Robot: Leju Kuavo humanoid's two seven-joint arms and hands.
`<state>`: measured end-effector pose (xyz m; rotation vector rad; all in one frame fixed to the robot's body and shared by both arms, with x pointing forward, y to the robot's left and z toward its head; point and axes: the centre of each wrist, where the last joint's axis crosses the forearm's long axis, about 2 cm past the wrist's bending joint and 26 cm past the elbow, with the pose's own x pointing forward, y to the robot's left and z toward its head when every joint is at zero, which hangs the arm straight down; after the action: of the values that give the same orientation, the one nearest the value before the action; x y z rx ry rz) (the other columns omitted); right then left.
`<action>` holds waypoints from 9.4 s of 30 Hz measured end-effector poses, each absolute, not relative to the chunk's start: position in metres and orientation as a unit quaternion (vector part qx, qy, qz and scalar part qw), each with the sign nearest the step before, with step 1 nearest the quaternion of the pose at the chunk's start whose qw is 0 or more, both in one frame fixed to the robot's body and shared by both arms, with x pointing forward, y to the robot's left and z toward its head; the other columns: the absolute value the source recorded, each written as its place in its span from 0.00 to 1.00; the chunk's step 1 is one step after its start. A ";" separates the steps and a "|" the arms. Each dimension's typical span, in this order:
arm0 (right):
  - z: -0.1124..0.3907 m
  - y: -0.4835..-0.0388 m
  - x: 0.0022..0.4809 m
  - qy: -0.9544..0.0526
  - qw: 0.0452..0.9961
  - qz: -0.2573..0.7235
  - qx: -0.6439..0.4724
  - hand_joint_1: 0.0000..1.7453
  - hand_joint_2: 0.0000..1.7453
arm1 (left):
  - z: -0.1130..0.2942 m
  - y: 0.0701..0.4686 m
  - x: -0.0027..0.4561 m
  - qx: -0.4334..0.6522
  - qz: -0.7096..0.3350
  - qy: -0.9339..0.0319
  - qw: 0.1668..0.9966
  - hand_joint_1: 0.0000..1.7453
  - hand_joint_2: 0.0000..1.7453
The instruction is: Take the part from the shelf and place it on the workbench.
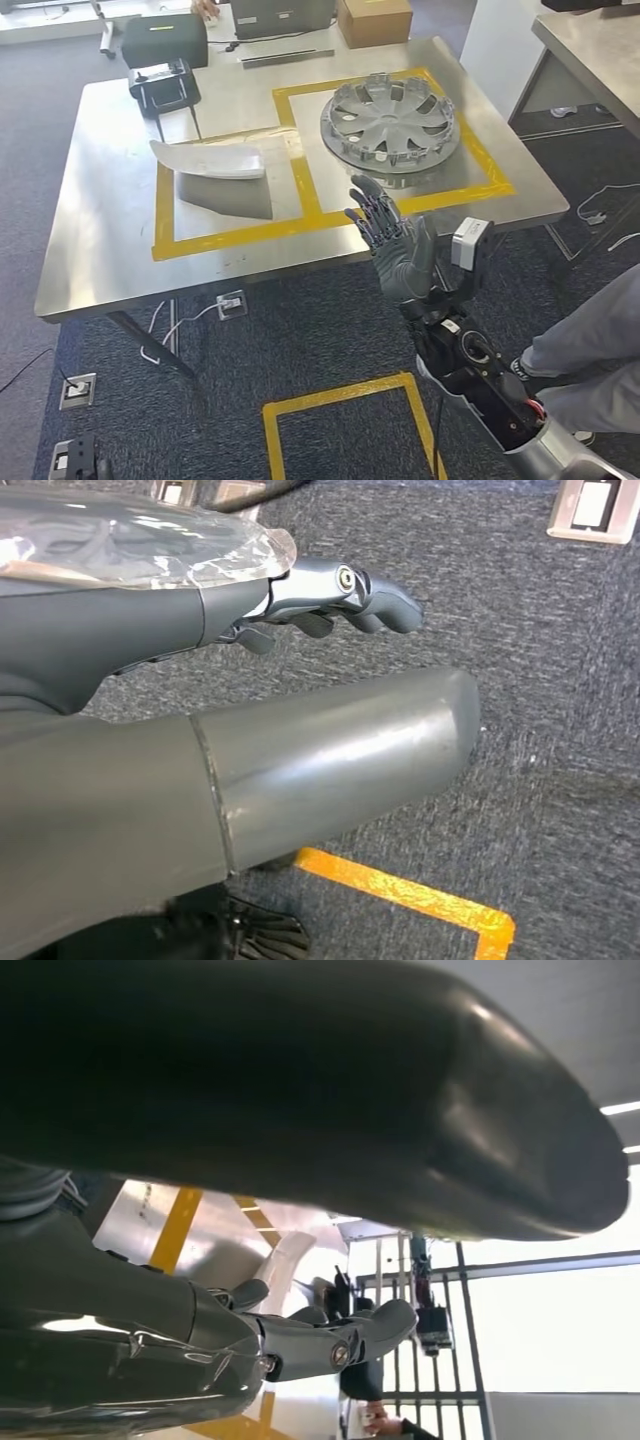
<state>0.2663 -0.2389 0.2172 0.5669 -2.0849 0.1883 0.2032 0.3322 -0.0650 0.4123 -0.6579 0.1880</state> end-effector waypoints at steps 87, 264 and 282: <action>0.212 -0.225 0.308 -0.848 0.459 0.090 0.251 0.00 0.00 | -0.068 0.353 0.192 0.222 0.139 -0.314 0.913 0.00 0.00; 0.215 -0.241 0.252 -0.874 0.465 0.052 0.133 0.00 0.00 | -0.072 0.338 0.186 0.211 0.130 -0.321 0.914 0.00 0.00; 0.216 -0.236 0.272 -0.881 0.449 0.064 0.134 0.00 0.00 | -0.069 0.342 0.192 0.209 0.132 -0.323 0.913 0.00 0.00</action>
<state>0.2718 -0.2358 0.2164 0.3307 -2.1798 0.1592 0.1918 0.3416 -0.0692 0.4309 -0.6661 0.2710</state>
